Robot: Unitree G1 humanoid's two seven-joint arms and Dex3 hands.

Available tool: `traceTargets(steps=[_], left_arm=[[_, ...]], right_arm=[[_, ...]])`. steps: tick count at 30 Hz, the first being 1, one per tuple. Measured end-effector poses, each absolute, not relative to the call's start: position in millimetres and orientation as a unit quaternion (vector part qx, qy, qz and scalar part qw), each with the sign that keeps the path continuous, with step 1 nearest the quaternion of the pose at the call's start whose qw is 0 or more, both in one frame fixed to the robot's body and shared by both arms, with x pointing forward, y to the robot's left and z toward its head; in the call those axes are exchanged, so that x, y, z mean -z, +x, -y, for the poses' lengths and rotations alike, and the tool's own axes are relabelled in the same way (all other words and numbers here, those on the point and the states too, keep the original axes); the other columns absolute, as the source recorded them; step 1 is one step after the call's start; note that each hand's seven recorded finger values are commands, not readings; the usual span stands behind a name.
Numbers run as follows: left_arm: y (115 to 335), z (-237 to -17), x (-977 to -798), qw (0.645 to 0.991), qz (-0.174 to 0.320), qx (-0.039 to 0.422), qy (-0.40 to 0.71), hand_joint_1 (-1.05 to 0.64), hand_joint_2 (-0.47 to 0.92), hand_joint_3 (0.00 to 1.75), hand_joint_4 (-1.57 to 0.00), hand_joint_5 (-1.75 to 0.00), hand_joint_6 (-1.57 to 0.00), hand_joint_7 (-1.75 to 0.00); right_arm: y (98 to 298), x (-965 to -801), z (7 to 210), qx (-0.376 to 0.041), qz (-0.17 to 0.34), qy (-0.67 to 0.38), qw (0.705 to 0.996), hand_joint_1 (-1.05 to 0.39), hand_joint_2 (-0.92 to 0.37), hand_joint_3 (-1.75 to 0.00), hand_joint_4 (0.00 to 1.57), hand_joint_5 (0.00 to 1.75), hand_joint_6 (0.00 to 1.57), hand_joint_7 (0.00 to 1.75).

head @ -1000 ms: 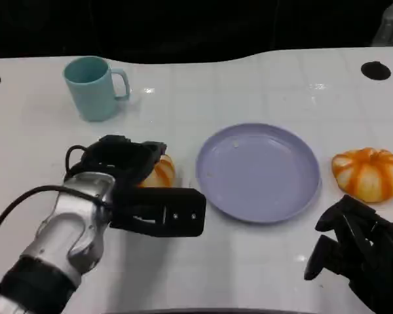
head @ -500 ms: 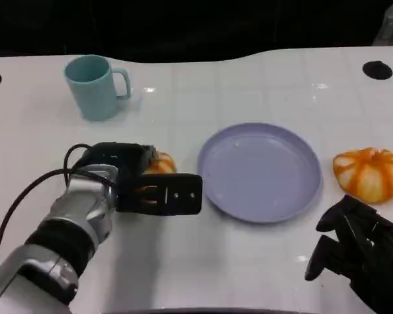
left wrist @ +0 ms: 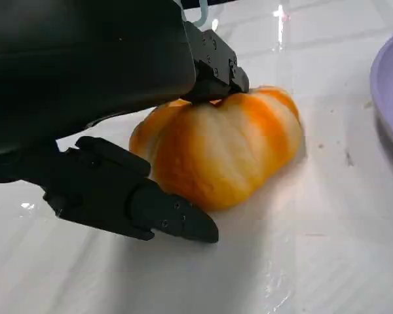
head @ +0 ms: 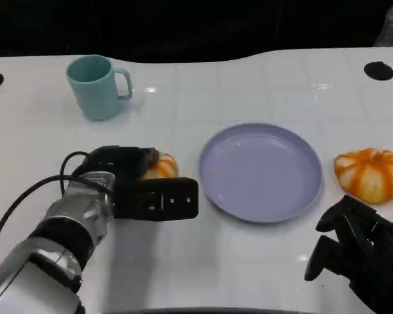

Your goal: Grasp the bread from the table and place it into the plate.

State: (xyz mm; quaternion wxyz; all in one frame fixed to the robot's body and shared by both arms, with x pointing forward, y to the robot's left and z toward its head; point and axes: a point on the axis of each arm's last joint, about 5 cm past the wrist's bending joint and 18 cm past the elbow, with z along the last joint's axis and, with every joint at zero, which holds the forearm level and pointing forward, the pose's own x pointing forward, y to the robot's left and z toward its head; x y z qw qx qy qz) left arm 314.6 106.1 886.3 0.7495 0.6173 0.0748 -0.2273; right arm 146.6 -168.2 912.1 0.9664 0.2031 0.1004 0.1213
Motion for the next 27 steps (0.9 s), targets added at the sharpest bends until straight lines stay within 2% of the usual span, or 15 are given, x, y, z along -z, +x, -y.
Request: traceTargets(steps=[3,4,5,6,7,8,9,10,11,12,13,16,20,24,27], left_arm=[[312.9,-107.4,-883.0,0.760,-0.058,0.210,0.613,-0.13,0.92,0.07,-0.71,-0.17,-0.72,-0.06],[312.2,-107.9,-881.8,0.763,-0.053,0.205,0.611,-0.15,0.92,0.09,-0.82,-0.23,-0.82,-0.10],[311.3,-108.5,-880.4,0.767,-0.047,0.200,0.608,-0.18,0.92,0.12,-0.88,-0.39,-0.94,-0.10],[310.4,-109.1,-879.1,0.770,-0.041,0.194,0.606,-0.22,0.92,0.16,-0.89,-0.77,-1.09,-0.09],[309.5,-110.0,-877.7,0.773,-0.032,0.187,0.605,-0.24,0.92,0.17,-0.87,-0.92,-1.15,-0.08],[309.0,-110.7,-876.8,0.776,-0.024,0.182,0.604,-0.24,0.92,0.17,-0.87,-0.99,-1.17,-0.08],[308.7,-111.3,-876.5,0.777,-0.017,0.178,0.603,-0.26,0.92,0.20,-0.81,-1.29,-1.14,-0.29],[308.3,-111.5,-875.9,0.780,-0.010,0.172,0.602,-0.27,0.92,0.23,-0.76,-1.50,-0.92,-0.80],[307.7,-111.7,-875.1,0.781,-0.004,0.167,0.601,-0.27,0.92,0.24,-0.74,-1.57,-0.82,-1.00],[307.0,-111.7,-874.3,0.783,0.002,0.162,0.600,-0.23,0.91,0.27,-0.83,-1.67,-0.71,-1.43],[306.3,-111.9,-873.3,0.786,0.009,0.152,0.599,-0.21,0.90,0.28,-0.86,-1.71,-0.65,-1.58],[303.0,-112.5,-868.8,0.804,0.030,0.110,0.584,-0.16,0.86,0.25,-0.87,-1.74,-0.57,-1.73],[302.8,-111.6,-868.7,0.818,0.037,0.082,0.569,-0.14,0.91,0.30,-0.85,-1.75,-0.53,-1.75],[306.3,-108.1,-874.0,0.838,0.029,0.065,0.541,-0.15,0.90,0.35,-0.85,-1.75,-0.53,-1.75],[313.4,-102.1,-886.1,0.856,0.032,0.061,0.512,-0.16,0.82,0.56,-0.88,-1.75,-0.56,-1.75]], right_arm=[[146.5,-912.1,168.4,-0.121,-0.103,0.204,0.966,-0.49,-0.92,-0.32,0.64,1.75,0.51,1.60],[146.5,-912.1,168.4,-0.121,-0.103,0.204,0.966,-0.49,-0.92,-0.32,0.64,1.75,0.51,1.60],[146.5,-912.1,168.4,-0.121,-0.103,0.204,0.966,-0.50,-0.92,-0.32,0.64,1.75,0.51,1.60],[146.5,-912.1,168.5,-0.121,-0.103,0.204,0.966,-0.50,-0.92,-0.32,0.64,1.75,0.51,1.60],[146.5,-912.1,168.5,-0.121,-0.103,0.204,0.966,-0.50,-0.92,-0.31,0.64,1.75,0.51,1.60],[146.5,-912.1,168.5,-0.121,-0.102,0.204,0.966,-0.50,-0.92,-0.31,0.64,1.75,0.51,1.60],[146.5,-912.1,168.5,-0.121,-0.102,0.204,0.966,-0.50,-0.92,-0.31,0.65,1.75,0.51,1.60],[146.5,-912.2,168.5,-0.121,-0.103,0.204,0.966,-0.50,-0.92,-0.31,0.65,1.75,0.52,1.60],[146.5,-912.2,168.4,-0.121,-0.103,0.204,0.966,-0.50,-0.92,-0.31,0.65,1.75,0.52,1.60],[146.5,-912.2,168.4,-0.120,-0.103,0.204,0.966,-0.50,-0.92,-0.31,0.65,1.75,0.52,1.60],[146.5,-912.3,168.4,-0.120,-0.103,0.203,0.966,-0.50,-0.92,-0.31,0.65,1.75,0.51,1.60],[146.5,-912.4,168.4,-0.119,-0.103,0.203,0.966,-0.49,-0.92,-0.32,0.65,1.75,0.51,1.59],[146.6,-912.4,168.5,-0.119,-0.103,0.203,0.967,-0.50,-0.92,-0.32,0.65,1.75,0.51,1.60],[146.8,-912.1,168.7,-0.120,-0.103,0.202,0.966,-0.49,-0.92,-0.31,0.65,1.75,0.51,1.60],[147.5,-911.3,168.7,-0.121,-0.105,0.202,0.966,-0.49,-0.92,-0.31,0.65,1.75,0.52,1.60]])
